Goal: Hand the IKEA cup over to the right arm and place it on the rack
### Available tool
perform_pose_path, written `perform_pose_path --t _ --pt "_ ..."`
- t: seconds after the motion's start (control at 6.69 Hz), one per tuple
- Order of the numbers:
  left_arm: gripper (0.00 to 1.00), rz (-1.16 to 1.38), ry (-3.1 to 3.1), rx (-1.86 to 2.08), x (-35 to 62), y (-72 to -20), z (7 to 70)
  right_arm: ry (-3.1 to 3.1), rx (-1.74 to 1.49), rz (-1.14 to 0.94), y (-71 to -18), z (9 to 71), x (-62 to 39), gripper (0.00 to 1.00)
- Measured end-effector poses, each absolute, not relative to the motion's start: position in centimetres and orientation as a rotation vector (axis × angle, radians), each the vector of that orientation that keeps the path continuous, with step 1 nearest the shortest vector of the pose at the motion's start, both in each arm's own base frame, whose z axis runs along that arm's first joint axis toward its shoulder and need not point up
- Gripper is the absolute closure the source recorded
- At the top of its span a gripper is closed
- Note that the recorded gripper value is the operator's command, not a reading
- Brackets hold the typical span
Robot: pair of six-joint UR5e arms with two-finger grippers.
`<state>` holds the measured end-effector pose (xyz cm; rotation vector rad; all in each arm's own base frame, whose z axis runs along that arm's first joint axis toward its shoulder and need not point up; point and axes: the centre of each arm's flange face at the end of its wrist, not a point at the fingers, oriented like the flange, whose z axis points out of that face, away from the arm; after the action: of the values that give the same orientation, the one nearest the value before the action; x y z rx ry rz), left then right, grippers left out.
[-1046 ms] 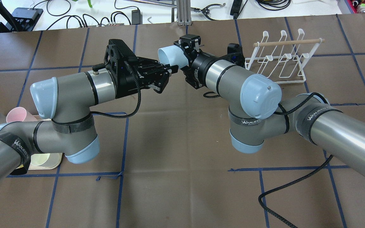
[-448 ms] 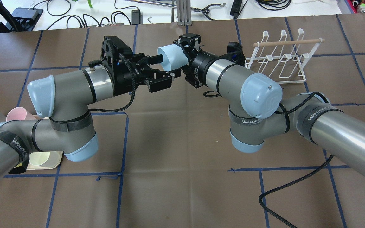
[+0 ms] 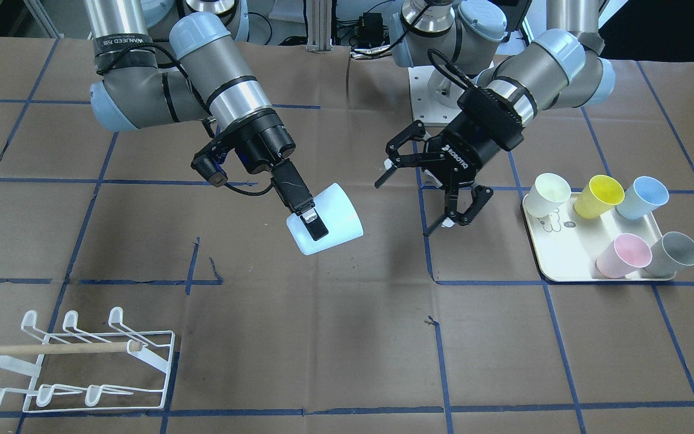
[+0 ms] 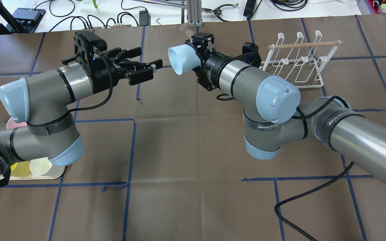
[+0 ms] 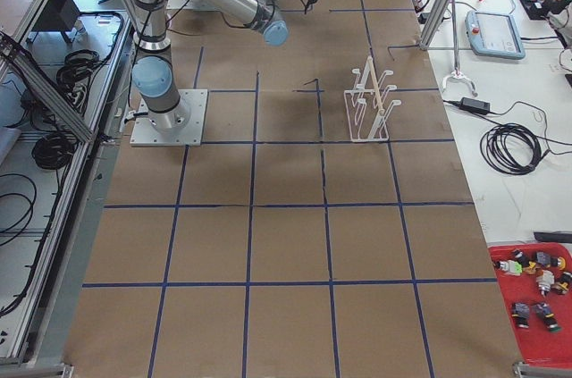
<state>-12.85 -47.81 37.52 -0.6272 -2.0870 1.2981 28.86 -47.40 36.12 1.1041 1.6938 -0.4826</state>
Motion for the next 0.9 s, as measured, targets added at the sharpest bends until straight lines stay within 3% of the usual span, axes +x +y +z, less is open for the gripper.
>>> perform_pose_path --t 0.3,0.6,0.9 --pt "0.00 1.325 -2.156 -0.542 -10.6 -48.8 37.6 1.709 1.085 -0.585 -49.5 36.7 26.0 0.73" --pt "0.00 1.334 -2.351 -0.328 -8.8 -51.2 38.0 1.810 0.976 -0.791 -51.8 37.2 21.7 0.86" --pt "0.00 1.203 -2.547 -0.173 -7.9 -54.6 40.0 1.913 0.867 -0.976 -54.1 37.3 17.9 0.89"
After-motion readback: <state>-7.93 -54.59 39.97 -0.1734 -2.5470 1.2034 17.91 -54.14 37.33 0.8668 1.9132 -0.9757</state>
